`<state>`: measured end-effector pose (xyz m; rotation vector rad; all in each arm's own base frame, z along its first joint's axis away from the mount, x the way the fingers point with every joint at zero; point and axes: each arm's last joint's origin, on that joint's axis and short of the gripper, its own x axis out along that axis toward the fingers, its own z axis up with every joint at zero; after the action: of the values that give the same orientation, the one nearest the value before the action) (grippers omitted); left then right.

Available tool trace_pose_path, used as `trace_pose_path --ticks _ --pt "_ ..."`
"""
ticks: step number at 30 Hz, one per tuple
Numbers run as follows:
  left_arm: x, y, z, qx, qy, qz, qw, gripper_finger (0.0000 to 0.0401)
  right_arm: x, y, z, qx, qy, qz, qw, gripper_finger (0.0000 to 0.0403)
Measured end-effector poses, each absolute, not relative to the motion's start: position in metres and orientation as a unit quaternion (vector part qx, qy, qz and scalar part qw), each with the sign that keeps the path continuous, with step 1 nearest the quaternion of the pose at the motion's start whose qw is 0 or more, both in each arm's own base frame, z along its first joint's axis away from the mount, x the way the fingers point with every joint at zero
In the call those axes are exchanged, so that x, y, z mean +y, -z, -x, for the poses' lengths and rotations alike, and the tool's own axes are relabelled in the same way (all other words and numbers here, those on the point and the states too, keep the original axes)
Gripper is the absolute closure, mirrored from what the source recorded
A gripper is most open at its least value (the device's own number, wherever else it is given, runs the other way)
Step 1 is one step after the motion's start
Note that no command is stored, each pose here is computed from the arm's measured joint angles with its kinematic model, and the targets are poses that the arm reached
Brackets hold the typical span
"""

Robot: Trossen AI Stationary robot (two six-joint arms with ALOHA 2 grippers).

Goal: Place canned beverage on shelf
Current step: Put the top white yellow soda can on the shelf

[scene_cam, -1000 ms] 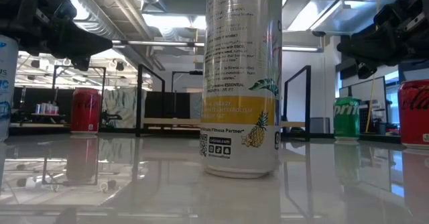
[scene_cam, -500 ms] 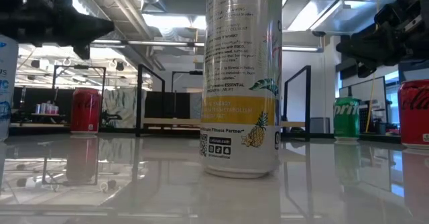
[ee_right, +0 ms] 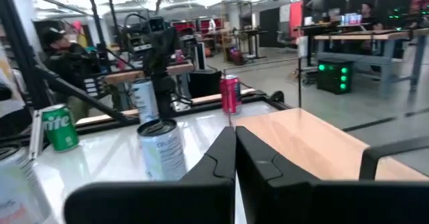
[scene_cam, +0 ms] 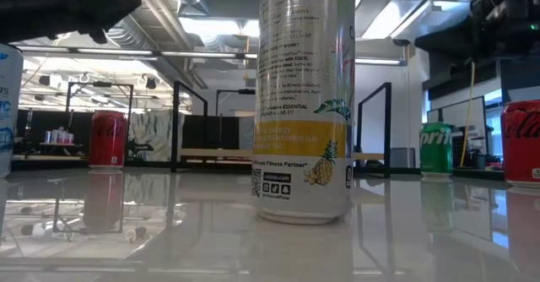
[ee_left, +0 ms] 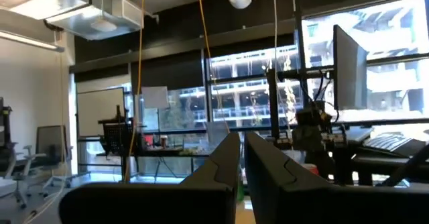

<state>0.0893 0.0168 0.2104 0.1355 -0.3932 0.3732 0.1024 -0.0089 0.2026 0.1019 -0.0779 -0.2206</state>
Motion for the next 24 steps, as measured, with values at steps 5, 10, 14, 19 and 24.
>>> trace_pose_path --ticks 5,10,14,19,24 --pt "0.018 -0.205 -0.097 -0.161 -0.192 -0.062 0.966 0.0383 -0.011 -0.223 -0.119 0.004 0.134 -0.046 0.990 0.0400" --pt "0.019 -0.205 -0.101 -0.155 -0.203 -0.058 0.965 0.0383 -0.012 -0.251 -0.147 0.043 0.134 -0.024 0.990 0.0400" --pt "0.020 -0.202 -0.105 -0.138 -0.202 -0.057 0.968 0.0383 -0.011 -0.271 -0.176 0.071 0.114 -0.014 0.991 0.0400" --pt "0.020 -0.205 -0.104 -0.154 -0.199 -0.056 0.966 0.0383 -0.010 -0.295 -0.211 0.079 0.074 -0.017 0.994 0.0400" --pt "0.018 -0.207 -0.104 -0.168 -0.174 -0.061 0.969 0.0384 -0.011 -0.314 -0.242 0.079 0.065 -0.020 0.995 0.0399"
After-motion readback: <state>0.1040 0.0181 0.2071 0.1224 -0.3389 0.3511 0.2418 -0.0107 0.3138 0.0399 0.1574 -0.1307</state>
